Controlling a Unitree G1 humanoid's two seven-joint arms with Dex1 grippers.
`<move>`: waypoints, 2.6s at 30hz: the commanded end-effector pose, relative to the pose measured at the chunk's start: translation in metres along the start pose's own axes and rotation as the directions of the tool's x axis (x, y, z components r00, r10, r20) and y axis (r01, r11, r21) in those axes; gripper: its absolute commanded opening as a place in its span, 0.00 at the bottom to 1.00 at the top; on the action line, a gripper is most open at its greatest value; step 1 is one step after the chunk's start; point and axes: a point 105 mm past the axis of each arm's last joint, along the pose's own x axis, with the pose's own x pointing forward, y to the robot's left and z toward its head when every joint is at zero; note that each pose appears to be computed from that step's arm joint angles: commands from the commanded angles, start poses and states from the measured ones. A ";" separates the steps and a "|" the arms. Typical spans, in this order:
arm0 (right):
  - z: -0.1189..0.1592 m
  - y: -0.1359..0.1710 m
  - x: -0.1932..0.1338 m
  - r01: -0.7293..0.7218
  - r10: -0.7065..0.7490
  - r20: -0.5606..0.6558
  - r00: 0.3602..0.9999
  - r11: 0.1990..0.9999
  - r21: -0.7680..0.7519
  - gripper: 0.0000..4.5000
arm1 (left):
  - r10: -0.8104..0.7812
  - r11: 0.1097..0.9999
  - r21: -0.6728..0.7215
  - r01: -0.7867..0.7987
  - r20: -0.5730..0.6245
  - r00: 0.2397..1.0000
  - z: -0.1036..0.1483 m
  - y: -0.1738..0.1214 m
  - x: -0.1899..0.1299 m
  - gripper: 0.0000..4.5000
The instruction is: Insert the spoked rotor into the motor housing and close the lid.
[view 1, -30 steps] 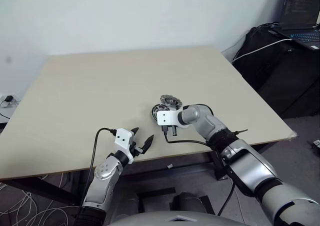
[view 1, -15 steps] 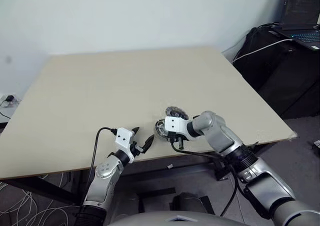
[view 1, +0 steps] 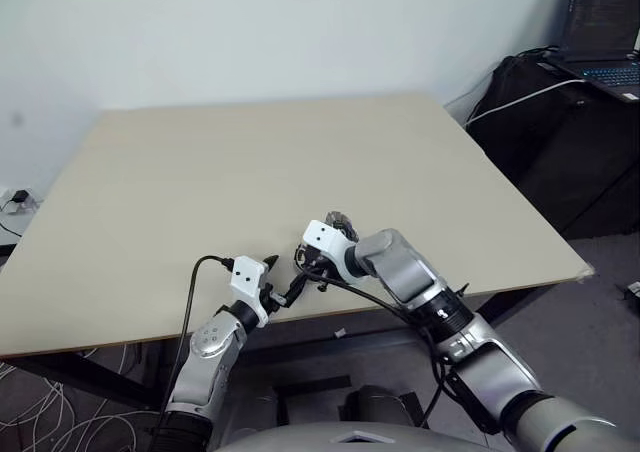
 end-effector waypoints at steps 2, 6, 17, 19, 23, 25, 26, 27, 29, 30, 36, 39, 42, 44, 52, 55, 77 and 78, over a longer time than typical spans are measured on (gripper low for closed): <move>0.018 -0.013 -0.003 0.080 -0.084 0.055 0.995 0.995 0.063 0.10 | -0.002 1.000 -0.001 0.002 0.042 0.999 0.011 0.000 0.002 0.90; 0.028 -0.008 -0.001 0.056 -0.069 0.101 0.992 0.990 0.128 0.20 | -0.004 1.000 -0.001 0.004 0.041 0.999 0.011 0.000 0.002 0.90; 0.059 0.002 -0.003 -0.025 -0.037 0.225 0.974 0.963 0.267 0.90 | -0.008 1.000 -0.005 0.008 0.041 0.999 0.011 0.000 0.002 0.90; 0.066 0.004 -0.005 -0.049 -0.027 0.255 0.967 0.957 0.285 0.99 | -0.008 1.000 -0.006 0.008 0.041 0.999 0.011 0.000 0.002 0.90; 0.085 0.009 -0.010 -0.105 -0.006 0.329 0.944 0.942 0.319 0.99 | -0.008 1.000 -0.007 0.008 0.039 0.999 0.010 0.000 0.001 0.90; 0.088 0.011 -0.011 -0.113 0.000 0.336 0.942 0.941 0.319 0.99 | -0.008 1.000 -0.007 0.008 0.039 0.999 0.010 0.000 0.001 0.90; 0.088 0.012 -0.011 -0.113 0.002 0.335 0.942 0.943 0.314 0.99 | -0.007 1.000 -0.007 0.008 0.039 0.999 0.010 0.000 0.001 0.90; 0.088 0.013 -0.010 -0.114 0.003 0.334 0.943 0.942 0.314 0.99 | -0.007 1.000 -0.007 0.007 0.039 0.999 0.010 0.000 0.001 0.90; 0.087 0.013 -0.009 -0.114 0.004 0.330 0.944 0.942 0.317 0.99 | -0.007 1.000 -0.007 0.007 0.039 0.999 0.010 0.000 0.001 0.90; 0.086 0.014 -0.008 -0.114 0.006 0.325 0.946 0.942 0.314 0.99 | -0.007 1.000 -0.007 0.007 0.039 0.999 0.010 0.000 0.001 0.90; 0.077 0.017 -0.004 -0.105 0.016 0.286 0.958 0.948 0.299 0.99 | -0.010 1.000 -0.006 0.010 0.038 0.999 0.010 0.000 0.001 0.90; 0.074 0.021 -0.001 -0.117 0.035 0.273 0.961 0.950 0.291 0.99 | -0.012 1.000 -0.006 0.012 0.037 0.999 0.010 0.000 0.001 0.90; 0.074 0.026 0.001 -0.128 0.049 0.272 0.961 0.951 0.282 0.99 | -0.013 1.000 -0.006 0.013 0.036 0.999 0.010 0.000 0.001 0.90; 0.075 0.030 0.002 -0.137 0.065 0.269 0.961 0.956 0.259 0.99 | -0.013 1.000 -0.006 0.013 0.036 0.999 0.010 0.000 0.001 0.90; 0.074 0.043 0.006 -0.182 0.113 0.267 0.957 0.952 0.248 0.99 | -0.011 1.000 -0.007 0.011 0.036 0.999 0.010 0.000 0.001 0.90; 0.082 0.050 0.004 -0.237 0.148 0.322 0.935 0.937 0.258 0.99 | -0.009 1.000 -0.008 0.010 0.035 0.999 0.010 0.000 0.001 0.90; 0.092 0.049 0.007 -0.217 0.113 0.392 0.913 0.948 0.232 0.99 | 0.030 1.000 -0.013 -0.029 0.068 0.997 0.015 0.013 -0.030 0.90; 0.093 0.049 0.008 -0.211 0.109 0.396 0.912 0.952 0.223 0.99 | 0.033 0.999 -0.015 -0.032 0.081 0.996 0.018 0.013 -0.032 0.90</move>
